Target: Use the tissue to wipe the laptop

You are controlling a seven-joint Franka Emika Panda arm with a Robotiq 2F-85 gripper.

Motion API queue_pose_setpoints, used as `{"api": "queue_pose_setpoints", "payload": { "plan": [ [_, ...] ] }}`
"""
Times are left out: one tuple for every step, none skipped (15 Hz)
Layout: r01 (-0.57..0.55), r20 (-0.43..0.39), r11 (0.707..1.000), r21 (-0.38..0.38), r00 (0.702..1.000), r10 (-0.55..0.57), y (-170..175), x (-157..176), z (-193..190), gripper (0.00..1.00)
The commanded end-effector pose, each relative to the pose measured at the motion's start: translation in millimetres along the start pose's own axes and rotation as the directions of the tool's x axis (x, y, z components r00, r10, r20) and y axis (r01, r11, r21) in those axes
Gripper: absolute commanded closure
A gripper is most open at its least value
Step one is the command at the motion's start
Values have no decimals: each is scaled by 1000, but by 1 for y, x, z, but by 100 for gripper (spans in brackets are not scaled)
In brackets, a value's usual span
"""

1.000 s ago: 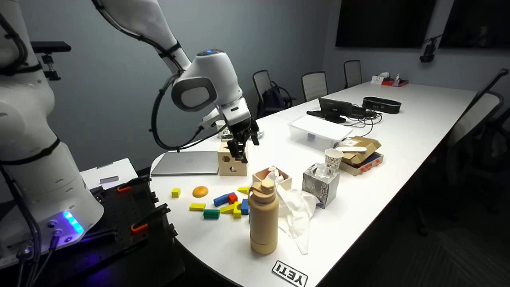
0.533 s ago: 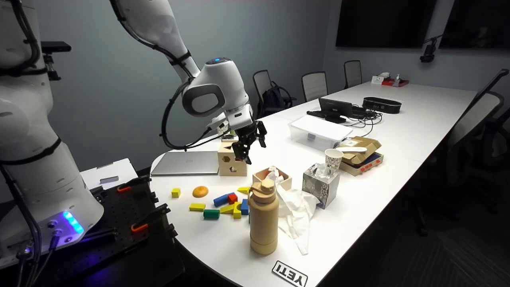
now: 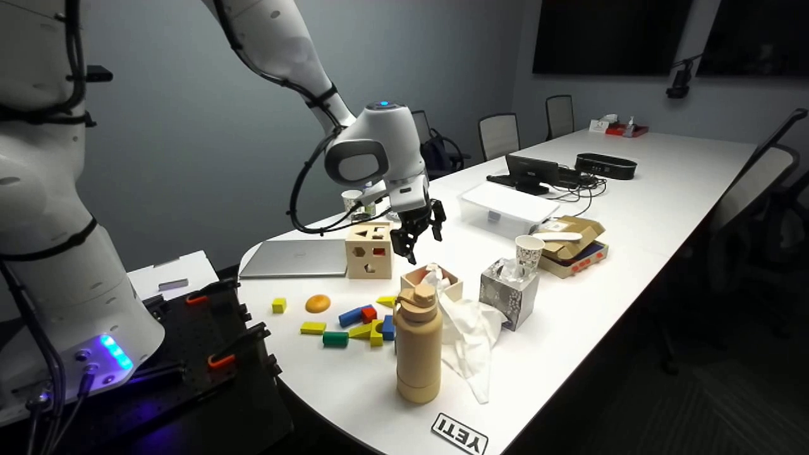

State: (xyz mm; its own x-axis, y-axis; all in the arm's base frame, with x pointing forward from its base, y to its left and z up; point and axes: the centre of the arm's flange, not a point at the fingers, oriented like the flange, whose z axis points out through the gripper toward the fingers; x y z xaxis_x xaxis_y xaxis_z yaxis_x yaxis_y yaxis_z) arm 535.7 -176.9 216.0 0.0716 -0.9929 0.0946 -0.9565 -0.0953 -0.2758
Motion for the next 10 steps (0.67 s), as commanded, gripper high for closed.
{"api": "queue_pose_setpoints", "payload": {
  "plan": [
    [-121,10,990,-73,992,122,-62,17,43,0],
    [-151,13,983,-104,988,153,-71,20,55,0],
    [-180,14,975,-133,983,183,-78,21,66,0],
    [-209,16,965,-159,977,214,-84,23,77,0],
    [-235,25,954,-185,969,244,-88,25,89,0],
    [-259,26,943,-209,963,270,-88,24,98,0],
    [-289,26,928,-235,953,303,-87,25,106,0],
    [-318,22,913,-254,942,334,-83,24,115,0],
    [-347,12,898,-270,932,363,-80,25,123,0],
    [-374,7,883,-284,920,392,-75,27,132,0]
  ]
}}
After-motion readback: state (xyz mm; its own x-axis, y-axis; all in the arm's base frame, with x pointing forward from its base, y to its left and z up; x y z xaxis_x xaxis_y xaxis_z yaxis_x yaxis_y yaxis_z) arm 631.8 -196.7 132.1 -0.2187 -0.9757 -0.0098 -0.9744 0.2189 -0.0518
